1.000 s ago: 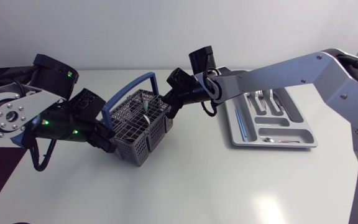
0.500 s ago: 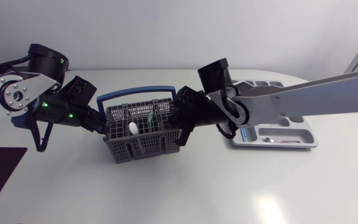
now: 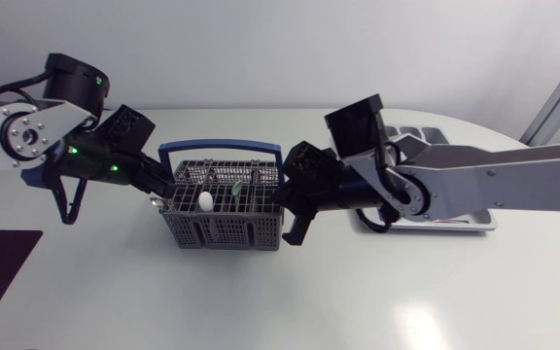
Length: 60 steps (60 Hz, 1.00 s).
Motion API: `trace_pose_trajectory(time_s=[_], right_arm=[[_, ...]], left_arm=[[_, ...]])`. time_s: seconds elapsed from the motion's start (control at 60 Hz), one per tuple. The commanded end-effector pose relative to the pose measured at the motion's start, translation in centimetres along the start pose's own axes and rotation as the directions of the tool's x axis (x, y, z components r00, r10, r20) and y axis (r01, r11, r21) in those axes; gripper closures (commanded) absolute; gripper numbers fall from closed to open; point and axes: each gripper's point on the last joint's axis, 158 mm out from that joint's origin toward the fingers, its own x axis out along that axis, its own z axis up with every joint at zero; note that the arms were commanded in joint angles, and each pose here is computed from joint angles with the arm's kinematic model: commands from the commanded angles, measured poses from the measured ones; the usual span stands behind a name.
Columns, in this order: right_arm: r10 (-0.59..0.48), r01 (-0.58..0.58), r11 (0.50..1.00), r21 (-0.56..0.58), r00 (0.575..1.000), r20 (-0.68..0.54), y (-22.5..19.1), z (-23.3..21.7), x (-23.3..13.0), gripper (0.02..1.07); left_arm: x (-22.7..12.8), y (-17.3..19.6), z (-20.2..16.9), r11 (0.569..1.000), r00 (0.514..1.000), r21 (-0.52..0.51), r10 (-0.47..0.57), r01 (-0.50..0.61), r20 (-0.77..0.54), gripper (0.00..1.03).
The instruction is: Unload the cutlery basket into the drawer organizer.
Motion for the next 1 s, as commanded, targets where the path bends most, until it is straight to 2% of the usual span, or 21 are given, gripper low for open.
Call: trace_pose_trajectory(time_s=[0.0, 0.133, 0.317, 0.567, 0.633, 0.833, 0.983], right_arm=[[-0.03, 0.029, 0.999, 0.015, 0.998, 0.051, -0.2, 1.6, -2.3, 0.94], [-0.05, 0.048, 0.999, 0.021, 0.996, 0.074, -0.1, 2.2, -4.2, 0.94], [-0.03, 0.03, 0.999, 0.029, 1.0, -0.001, 1.4, -1.3, -4.0, 0.94], [-0.023, 0.027, 0.998, 0.05, 0.997, -0.073, 2.3, -5.2, -3.0, 0.95], [-0.029, 0.033, 0.998, 0.05, 0.997, -0.076, 2.0, -5.4, -2.3, 0.95], [-0.059, 0.066, 0.996, 0.064, 0.992, -0.107, 0.3, -6.0, 0.0, 0.95], [-0.083, 0.09, 0.994, 0.068, 0.991, -0.101, -0.9, -5.5, 0.8, 0.95]], left_arm=[[-3.2, -0.3, 2.0, 1.0, 0.996, 0.028, 0.009, -0.012, 0.088, 0.92], [-5.7, -0.1, 1.6, 0.999, 0.995, 0.045, 0.023, -0.028, 0.098, 0.92], [-6.0, 1.4, -1.9, 0.997, 0.997, 0.045, 0.053, -0.055, 0.048, 0.93], [-3.0, 3.6, -7.3, 0.999, 0.998, 0.009, 0.044, -0.044, -0.054, 0.93], [-1.9, 3.4, -8.2, 1.0, 0.997, -0.006, 0.01, -0.011, -0.08, 0.93], [1.0, 0.5, -8.2, 0.996, 0.991, 0.017, -0.085, 0.087, -0.107, 0.93], [2.5, -1.3, -6.9, 0.992, 0.988, 0.02, -0.118, 0.121, -0.094, 0.93]])
